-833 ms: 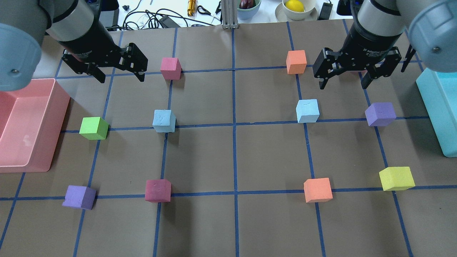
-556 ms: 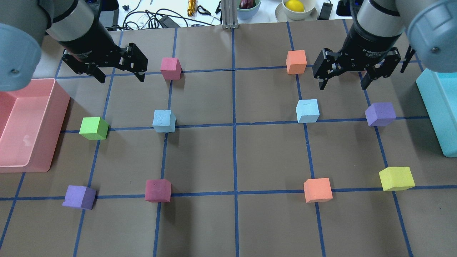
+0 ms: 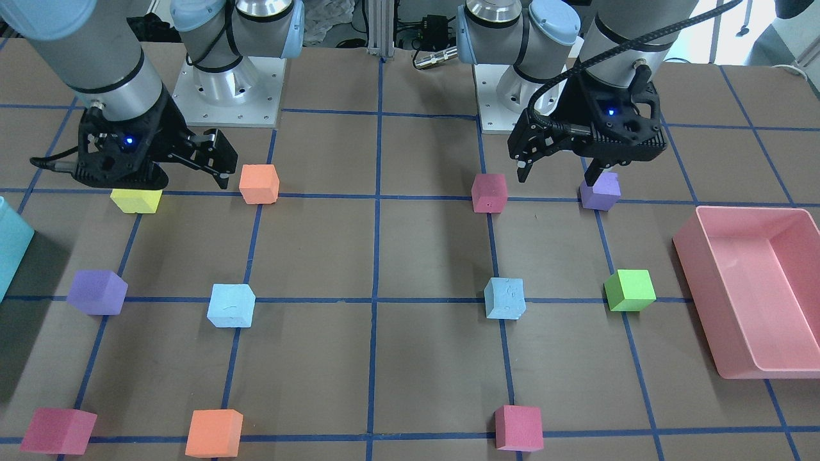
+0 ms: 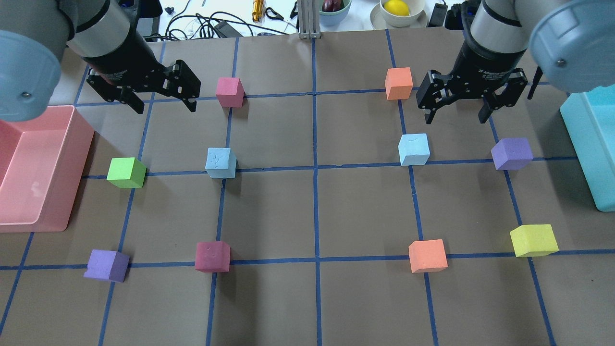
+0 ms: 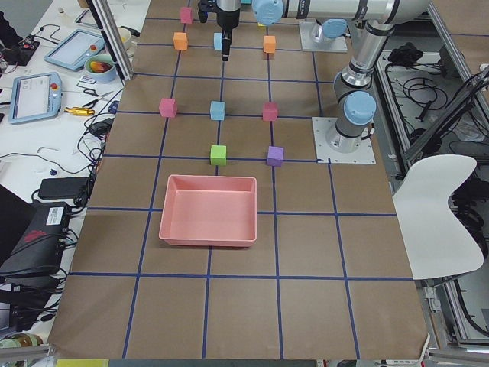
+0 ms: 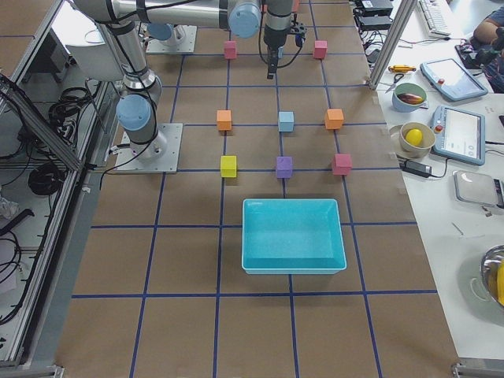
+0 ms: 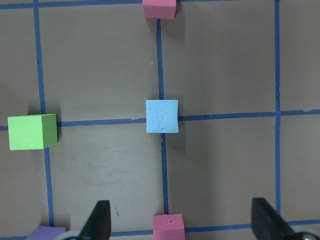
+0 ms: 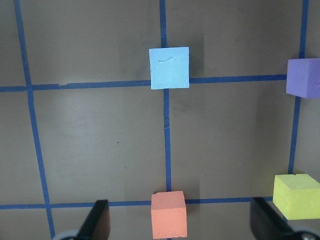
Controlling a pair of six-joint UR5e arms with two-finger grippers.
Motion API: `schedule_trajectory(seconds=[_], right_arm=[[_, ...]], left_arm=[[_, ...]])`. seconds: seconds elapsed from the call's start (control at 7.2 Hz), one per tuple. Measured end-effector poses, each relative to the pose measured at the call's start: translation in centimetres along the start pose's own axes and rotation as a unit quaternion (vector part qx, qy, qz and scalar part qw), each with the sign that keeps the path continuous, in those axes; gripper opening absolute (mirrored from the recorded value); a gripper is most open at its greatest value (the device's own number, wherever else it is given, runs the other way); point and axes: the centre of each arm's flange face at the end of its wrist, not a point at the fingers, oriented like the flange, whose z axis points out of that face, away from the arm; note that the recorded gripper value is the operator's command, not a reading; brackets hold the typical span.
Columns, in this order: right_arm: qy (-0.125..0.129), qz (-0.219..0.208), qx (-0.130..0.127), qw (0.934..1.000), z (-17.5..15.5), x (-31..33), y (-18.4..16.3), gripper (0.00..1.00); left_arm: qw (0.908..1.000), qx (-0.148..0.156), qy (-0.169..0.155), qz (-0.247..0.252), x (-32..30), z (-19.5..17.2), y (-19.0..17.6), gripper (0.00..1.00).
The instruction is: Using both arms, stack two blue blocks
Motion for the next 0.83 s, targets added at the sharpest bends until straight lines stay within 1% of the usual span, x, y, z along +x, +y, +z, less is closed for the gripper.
schedule_trajectory(seconds=[0.14,0.28,0.42,0.69,0.83], right_arm=[[-0.001,0.0,-0.006,1.0,2.8,0.0,-2.4,1.0],[-0.002,-0.001,0.003,1.0,4.9,0.0,-4.6,1.0],[-0.003,-0.002,0.009,1.0,7.2,0.0,-6.7,1.0],[-0.004,-0.002,0.011,0.9999,12.4,0.0,-10.2,1.0],[-0.003,-0.002,0.007,1.0,14.9,0.0,-11.5,1.0]], left_arm=[[1.0,-0.003,0.0,0.0,0.0,0.3,-0.1,1.0],[1.0,-0.01,0.001,0.0,0.0,1.1,-0.4,1.0],[0.9999,-0.015,0.003,-0.001,-0.1,3.3,-1.0,1.0],[1.0,-0.007,0.003,-0.001,-0.4,10.1,-3.0,1.0],[0.9999,-0.015,0.002,-0.001,-0.6,13.5,-3.7,1.0]])
